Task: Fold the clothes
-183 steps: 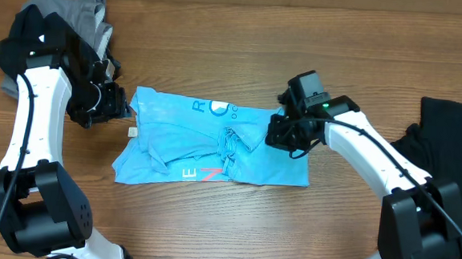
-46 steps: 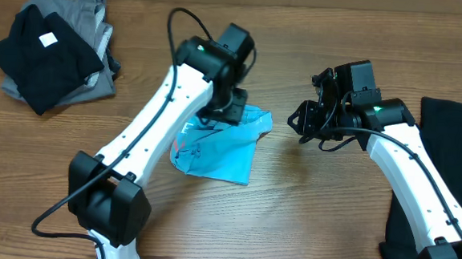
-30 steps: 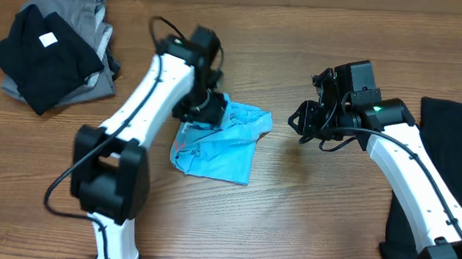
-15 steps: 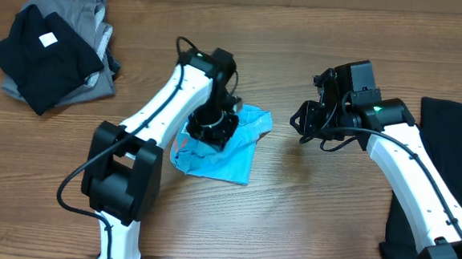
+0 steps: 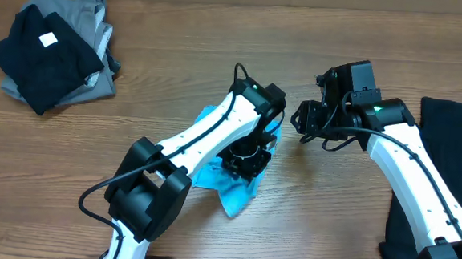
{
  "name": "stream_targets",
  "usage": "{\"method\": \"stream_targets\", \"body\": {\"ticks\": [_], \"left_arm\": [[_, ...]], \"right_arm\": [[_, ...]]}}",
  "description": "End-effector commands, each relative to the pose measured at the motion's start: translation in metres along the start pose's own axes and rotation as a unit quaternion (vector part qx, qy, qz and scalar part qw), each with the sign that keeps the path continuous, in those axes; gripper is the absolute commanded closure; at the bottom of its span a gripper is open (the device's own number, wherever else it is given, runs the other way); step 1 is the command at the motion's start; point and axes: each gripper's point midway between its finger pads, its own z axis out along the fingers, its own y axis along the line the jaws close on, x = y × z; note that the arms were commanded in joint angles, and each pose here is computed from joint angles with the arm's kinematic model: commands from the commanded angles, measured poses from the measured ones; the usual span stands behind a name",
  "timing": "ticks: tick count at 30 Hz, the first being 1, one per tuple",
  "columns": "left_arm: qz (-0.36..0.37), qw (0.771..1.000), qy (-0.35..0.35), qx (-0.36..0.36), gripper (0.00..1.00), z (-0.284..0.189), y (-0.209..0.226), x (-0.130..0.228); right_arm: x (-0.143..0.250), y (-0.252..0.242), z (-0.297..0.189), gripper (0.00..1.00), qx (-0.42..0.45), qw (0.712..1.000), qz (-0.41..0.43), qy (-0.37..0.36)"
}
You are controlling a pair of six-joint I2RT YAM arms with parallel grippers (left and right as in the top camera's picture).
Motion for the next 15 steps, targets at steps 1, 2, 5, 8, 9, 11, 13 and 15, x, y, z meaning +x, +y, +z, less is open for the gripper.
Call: {"method": "stream_targets", "body": {"ticks": [1,2,5,8,9,11,13,15], "left_arm": [[-0.05,0.997,-0.019,-0.055,0.62,-0.017,0.036,-0.002],[-0.058,0.997,-0.018,-0.056,0.62,-0.021,0.042,-0.001],[-0.077,0.995,-0.032,-0.052,0.66,-0.036,0.063,-0.003],[-0.111,0.99,-0.073,-0.055,0.62,-0.06,0.09,-0.008],[-0.123,0.987,-0.091,-0.055,0.57,-0.068,0.101,-0.011],[-0.134,0.983,-0.121,-0.039,0.47,-0.078,0.118,-0.019],[-0.142,0.98,-0.141,-0.023,0.4,-0.084,0.133,-0.024],[-0.154,0.976,-0.154,0.0,0.36,-0.088,0.145,-0.027]], "right_arm": [[-0.015,0.005,-0.011,0.43,-0.005,0.999,-0.008,-0.031],[-0.017,0.007,-0.012,0.43,-0.011,0.999,-0.01,-0.035],[-0.023,0.028,-0.012,0.45,-0.067,0.996,-0.026,-0.043],[-0.022,0.05,-0.007,0.47,-0.116,0.991,-0.054,-0.035],[-0.018,0.056,-0.002,0.47,-0.123,0.99,-0.059,-0.027],[-0.01,0.064,0.008,0.47,-0.125,0.99,-0.068,-0.008],[0.001,0.071,0.021,0.44,-0.125,0.989,-0.077,0.015],[0.013,0.079,0.036,0.43,-0.125,0.987,-0.087,0.039]]}}
